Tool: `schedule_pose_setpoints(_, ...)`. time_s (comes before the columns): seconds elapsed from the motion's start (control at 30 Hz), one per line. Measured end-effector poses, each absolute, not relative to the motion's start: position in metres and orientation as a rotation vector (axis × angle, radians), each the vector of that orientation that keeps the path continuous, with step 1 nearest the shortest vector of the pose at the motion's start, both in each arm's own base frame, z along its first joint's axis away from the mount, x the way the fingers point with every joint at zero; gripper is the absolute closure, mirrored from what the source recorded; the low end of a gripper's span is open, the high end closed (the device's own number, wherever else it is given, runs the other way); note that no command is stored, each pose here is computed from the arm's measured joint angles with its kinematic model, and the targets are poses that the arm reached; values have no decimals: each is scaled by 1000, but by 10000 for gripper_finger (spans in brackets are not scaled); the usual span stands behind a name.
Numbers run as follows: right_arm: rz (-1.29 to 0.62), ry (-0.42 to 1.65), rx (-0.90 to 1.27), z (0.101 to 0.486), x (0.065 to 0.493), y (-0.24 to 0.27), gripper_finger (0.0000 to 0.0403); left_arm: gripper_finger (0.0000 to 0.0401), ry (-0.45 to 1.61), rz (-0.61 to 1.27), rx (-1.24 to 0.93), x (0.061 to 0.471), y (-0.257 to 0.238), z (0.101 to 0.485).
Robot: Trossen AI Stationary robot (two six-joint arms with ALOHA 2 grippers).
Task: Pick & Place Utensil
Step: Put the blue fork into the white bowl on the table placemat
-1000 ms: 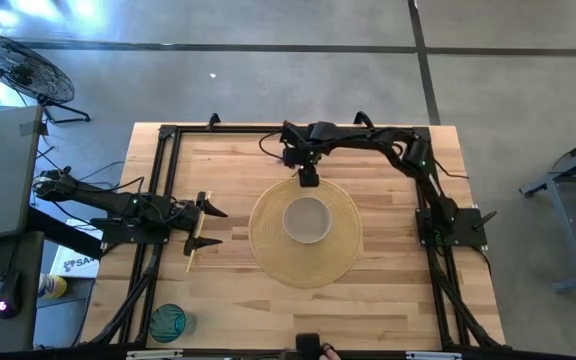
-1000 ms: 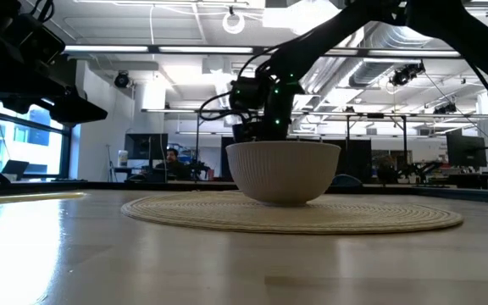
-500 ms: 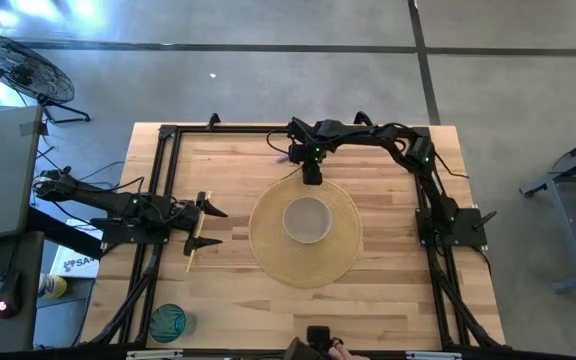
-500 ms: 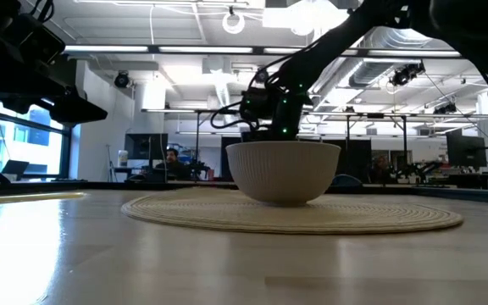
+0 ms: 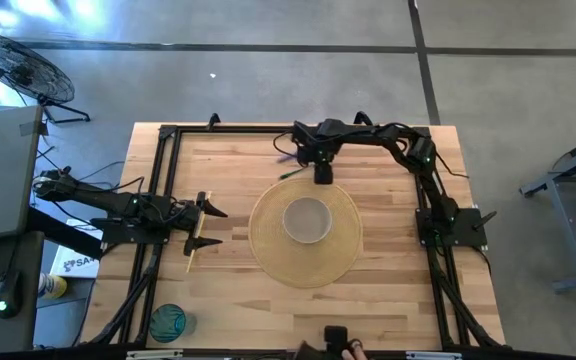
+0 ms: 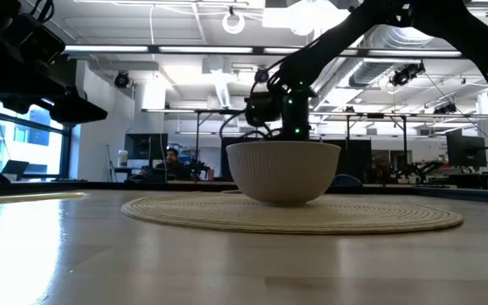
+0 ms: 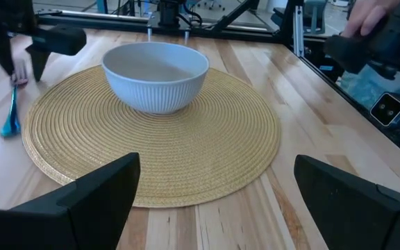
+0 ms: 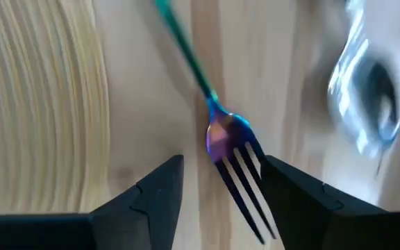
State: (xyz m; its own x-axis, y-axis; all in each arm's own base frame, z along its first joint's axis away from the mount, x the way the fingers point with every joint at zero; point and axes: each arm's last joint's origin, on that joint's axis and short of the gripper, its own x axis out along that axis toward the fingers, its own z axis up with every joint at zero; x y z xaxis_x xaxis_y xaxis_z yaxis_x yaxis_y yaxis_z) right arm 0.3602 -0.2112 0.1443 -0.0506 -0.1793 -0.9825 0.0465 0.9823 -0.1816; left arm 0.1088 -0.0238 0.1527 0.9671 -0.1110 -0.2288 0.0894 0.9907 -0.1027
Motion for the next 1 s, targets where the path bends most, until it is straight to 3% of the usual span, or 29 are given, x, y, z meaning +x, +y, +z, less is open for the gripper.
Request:
schedule_pose_setpoints(0.27, -187, 1843, 33, 145, 332, -211, 219, 23, 237, -101, -92, 109, -24, 153)
schedule_pose_setpoints(0.67, -184, 1619, 118, 153, 341, -221, 231, 23, 237, -102, -92, 109, -24, 153)
schedule_pose_setpoints(0.8, -192, 1534, 39, 143, 346, -225, 231, 23, 237, -101, -92, 109, -24, 153)
schedule_pose_setpoints(1.0, -194, 1551, 55, 135, 340, -221, 249, 23, 237, -102, -92, 109, -24, 153)
